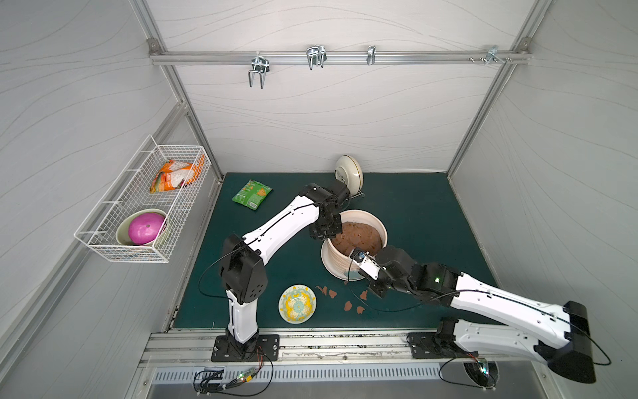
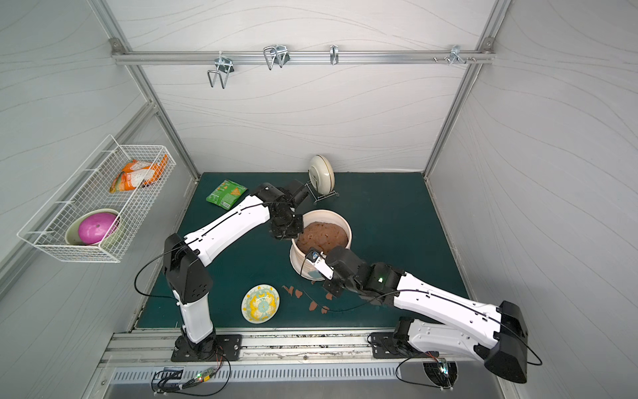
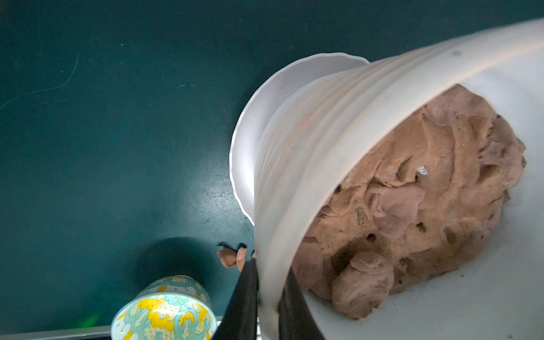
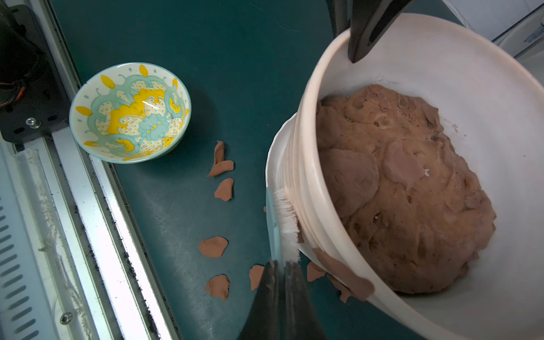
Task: Scrub the dried mud off the ceramic pot
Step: Brush off the soil from the pot.
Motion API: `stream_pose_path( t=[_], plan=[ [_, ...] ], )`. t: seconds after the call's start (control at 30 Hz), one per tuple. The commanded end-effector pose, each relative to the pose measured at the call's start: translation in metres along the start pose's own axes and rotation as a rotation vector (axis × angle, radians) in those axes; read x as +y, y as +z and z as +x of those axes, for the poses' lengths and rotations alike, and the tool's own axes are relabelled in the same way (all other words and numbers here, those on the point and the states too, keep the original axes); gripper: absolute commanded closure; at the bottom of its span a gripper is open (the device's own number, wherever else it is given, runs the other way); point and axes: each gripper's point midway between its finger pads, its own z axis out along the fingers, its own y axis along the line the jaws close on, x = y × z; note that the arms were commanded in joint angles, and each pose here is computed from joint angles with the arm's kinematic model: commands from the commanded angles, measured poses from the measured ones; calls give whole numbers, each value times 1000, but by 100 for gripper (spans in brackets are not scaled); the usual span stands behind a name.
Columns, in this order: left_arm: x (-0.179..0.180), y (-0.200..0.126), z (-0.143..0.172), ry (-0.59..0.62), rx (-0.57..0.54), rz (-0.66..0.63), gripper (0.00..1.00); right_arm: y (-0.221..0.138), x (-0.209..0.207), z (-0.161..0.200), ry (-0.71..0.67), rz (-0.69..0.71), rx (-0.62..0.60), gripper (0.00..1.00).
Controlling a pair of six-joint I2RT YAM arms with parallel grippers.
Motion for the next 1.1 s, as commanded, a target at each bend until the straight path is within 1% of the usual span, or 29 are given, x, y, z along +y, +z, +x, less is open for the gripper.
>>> stream_pose_path(
  t=[0.0, 0.13, 0.17, 0.33, 0.53, 0.67, 0.8, 1.07],
  plan=[
    [-19, 17, -19, 85, -38, 45, 89, -11, 1, 10, 53, -9, 13, 100],
    [-18, 17, -23, 95, -51, 37, 89, -27, 24, -3, 58, -158, -59, 100],
    [-17, 17, -24, 99, -51, 35, 88, -33, 30, -8, 57, -197, -95, 100],
    [-15, 17, -28, 133, -67, 26, 88, -43, 33, -29, 86, -259, -204, 100],
    [-8, 18, -36, 189, -81, 10, 88, -37, 24, -42, 69, -219, -205, 100],
    [-11, 8, -48, 231, -109, 26, 88, -35, 22, -52, 55, -215, -217, 100],
    [-11, 6, -52, 271, -106, 35, 88, -32, 20, -55, 49, -204, -209, 100],
    [-7, 3, -60, 319, -128, 3, 86, -34, 16, -55, 52, -181, -217, 100]
  ],
)
